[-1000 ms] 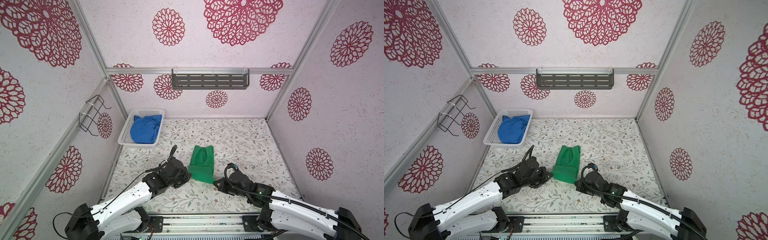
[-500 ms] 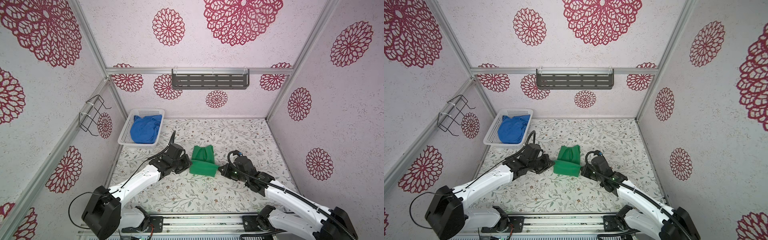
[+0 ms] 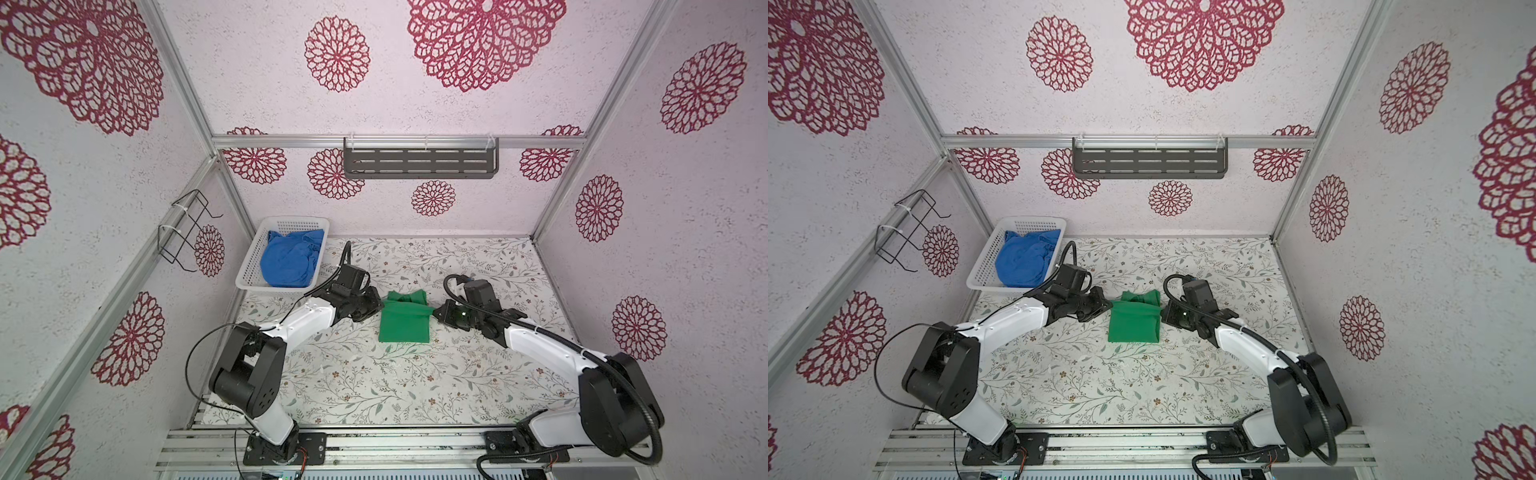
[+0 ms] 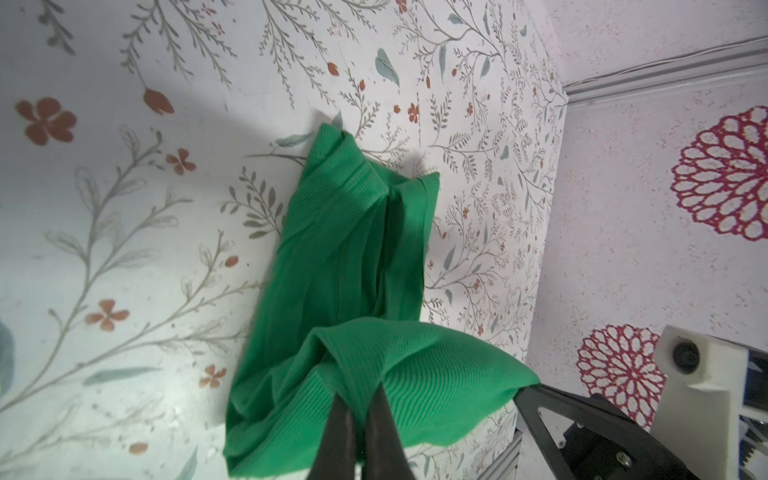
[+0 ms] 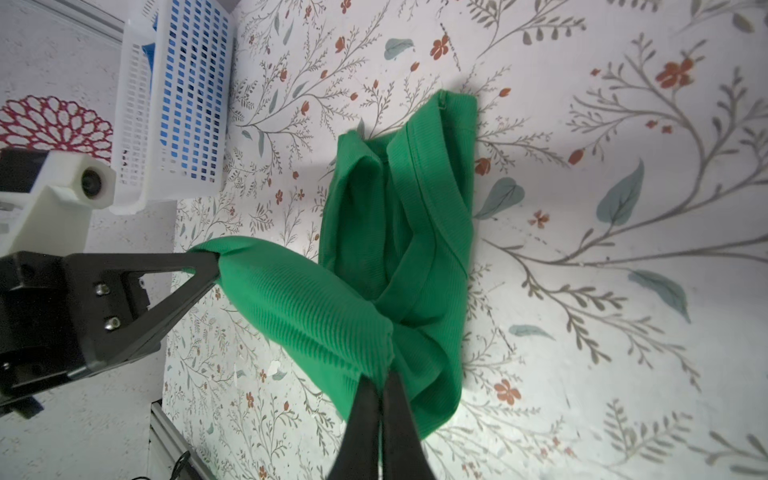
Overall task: Fold and stack the tank tops
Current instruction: 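Lay the folded green bundle down and press it flat with both grippers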
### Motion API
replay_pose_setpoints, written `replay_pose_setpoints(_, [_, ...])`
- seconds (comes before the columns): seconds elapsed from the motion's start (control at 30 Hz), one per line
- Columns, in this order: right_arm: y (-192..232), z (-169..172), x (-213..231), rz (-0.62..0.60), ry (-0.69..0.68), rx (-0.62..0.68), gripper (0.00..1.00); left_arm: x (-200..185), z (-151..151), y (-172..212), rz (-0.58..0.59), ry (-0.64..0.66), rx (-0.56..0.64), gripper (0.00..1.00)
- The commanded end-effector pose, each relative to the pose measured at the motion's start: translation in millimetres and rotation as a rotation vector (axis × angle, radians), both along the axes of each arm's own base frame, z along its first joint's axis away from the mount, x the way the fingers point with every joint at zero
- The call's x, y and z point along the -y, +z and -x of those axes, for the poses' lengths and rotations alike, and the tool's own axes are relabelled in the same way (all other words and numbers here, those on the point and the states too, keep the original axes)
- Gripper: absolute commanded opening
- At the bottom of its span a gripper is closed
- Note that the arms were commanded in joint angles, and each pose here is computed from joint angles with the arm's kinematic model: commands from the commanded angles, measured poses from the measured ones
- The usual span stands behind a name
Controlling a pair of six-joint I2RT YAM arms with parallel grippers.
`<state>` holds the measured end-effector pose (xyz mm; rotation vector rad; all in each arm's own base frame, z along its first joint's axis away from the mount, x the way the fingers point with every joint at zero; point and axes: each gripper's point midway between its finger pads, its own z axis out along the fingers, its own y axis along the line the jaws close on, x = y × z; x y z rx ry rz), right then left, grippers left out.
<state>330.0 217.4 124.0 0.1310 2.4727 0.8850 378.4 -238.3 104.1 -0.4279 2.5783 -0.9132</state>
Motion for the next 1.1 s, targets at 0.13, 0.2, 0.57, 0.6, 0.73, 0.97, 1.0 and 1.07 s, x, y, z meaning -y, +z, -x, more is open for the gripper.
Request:
replay_pose_setpoints(0.13, [3,-53,8,0.032,0.014,0.049,0.00,-15,-53,-11,-0.044,0.039,0.057,0.00])
replay_pose_setpoints(0.2, [-2,-68,8,0.041,0.025,0.035,0.05,-17,-65,-18,-0.052,0.047,0.050,0.02])
replay_pose_setpoints(0.57, [71,-78,0,0.111,0.043,0.156,0.41,-26,-63,51,-0.107,0.026,0.138,0.54])
replay_pose_setpoints(0.6, [69,-68,-13,0.088,0.062,0.159,0.37,-22,-57,46,-0.100,0.031,0.128,0.53])
replay_pose_setpoints(0.73, [43,-48,-44,0.030,0.087,0.121,0.31,-11,-38,16,-0.071,0.051,0.077,0.47])
replay_pose_setpoints(0.97, [-22,-47,-55,-0.002,0.036,0.029,0.25,0,-22,-6,-0.061,0.058,0.050,0.42])
replay_pose_setpoints(1.0, [-38,-45,-51,0.013,0.019,0.004,0.23,1,-21,-7,-0.057,0.060,0.048,0.42])
replay_pose_setpoints(1.07, [-61,-38,-39,0.055,-0.016,-0.022,0.20,1,-18,-7,-0.058,0.060,0.050,0.42])
